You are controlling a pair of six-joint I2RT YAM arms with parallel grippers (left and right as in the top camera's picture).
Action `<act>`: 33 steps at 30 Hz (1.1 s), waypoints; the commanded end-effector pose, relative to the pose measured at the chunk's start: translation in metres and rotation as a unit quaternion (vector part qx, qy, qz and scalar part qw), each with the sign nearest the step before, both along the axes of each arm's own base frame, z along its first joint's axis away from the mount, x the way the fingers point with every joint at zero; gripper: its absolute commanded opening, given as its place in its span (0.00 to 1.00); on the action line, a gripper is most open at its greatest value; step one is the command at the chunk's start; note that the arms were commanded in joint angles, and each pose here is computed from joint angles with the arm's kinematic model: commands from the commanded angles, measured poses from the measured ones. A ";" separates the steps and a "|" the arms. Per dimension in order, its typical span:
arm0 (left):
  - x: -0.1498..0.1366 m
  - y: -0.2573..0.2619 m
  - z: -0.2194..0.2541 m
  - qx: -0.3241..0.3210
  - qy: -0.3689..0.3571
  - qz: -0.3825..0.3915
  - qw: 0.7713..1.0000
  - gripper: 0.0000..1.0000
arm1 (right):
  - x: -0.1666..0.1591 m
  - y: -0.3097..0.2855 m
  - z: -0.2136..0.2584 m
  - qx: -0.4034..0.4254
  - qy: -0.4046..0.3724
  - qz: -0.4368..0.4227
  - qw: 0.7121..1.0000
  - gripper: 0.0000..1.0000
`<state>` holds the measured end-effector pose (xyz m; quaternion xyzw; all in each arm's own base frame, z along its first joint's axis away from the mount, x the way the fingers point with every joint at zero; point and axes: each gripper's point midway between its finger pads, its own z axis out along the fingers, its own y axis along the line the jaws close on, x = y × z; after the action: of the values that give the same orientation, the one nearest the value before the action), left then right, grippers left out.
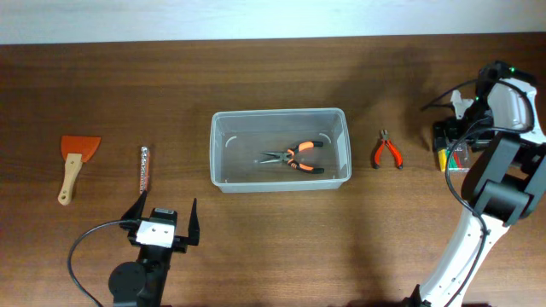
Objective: Pack container
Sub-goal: 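Lower the right gripper and grasp the screwdriver pack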
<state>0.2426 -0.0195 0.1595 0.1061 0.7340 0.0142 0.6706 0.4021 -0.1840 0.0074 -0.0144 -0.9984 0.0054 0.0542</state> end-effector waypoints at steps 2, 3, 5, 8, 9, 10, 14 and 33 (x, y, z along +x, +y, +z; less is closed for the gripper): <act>0.000 0.003 -0.001 -0.004 -0.001 0.007 1.000 0.99 | -0.003 0.006 -0.016 0.006 0.018 -0.001 1.000 0.99; 0.000 0.002 -0.001 -0.004 -0.001 0.007 1.000 0.99 | -0.004 0.004 -0.016 0.001 0.020 -0.001 1.000 0.99; 0.000 0.003 -0.001 -0.004 -0.001 0.007 1.000 0.99 | -0.004 0.003 -0.016 -0.001 0.020 -0.001 1.000 0.98; 0.000 0.002 -0.001 -0.004 -0.001 0.007 1.000 0.99 | -0.003 0.003 -0.016 -0.001 0.019 -0.002 1.000 0.98; 0.000 0.002 -0.001 -0.004 -0.001 0.007 1.000 0.99 | -0.003 0.004 -0.016 0.000 0.018 -0.002 1.000 0.99; 0.000 0.002 -0.001 -0.004 -0.001 0.007 1.000 0.99 | -0.003 0.004 -0.016 0.000 0.018 -0.001 1.000 0.99; 0.000 0.003 -0.001 -0.004 -0.001 0.007 1.000 0.99 | -0.003 0.004 -0.016 0.000 0.018 -0.002 1.000 0.98; 0.000 0.003 -0.001 -0.004 -0.001 0.007 1.000 0.99 | -0.003 0.005 -0.016 0.000 0.018 -0.017 1.000 0.84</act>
<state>0.2426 -0.0195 0.1595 0.1061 0.7340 0.0142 0.6706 0.4006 -0.1828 0.0000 -0.0313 -0.9976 0.0037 0.0622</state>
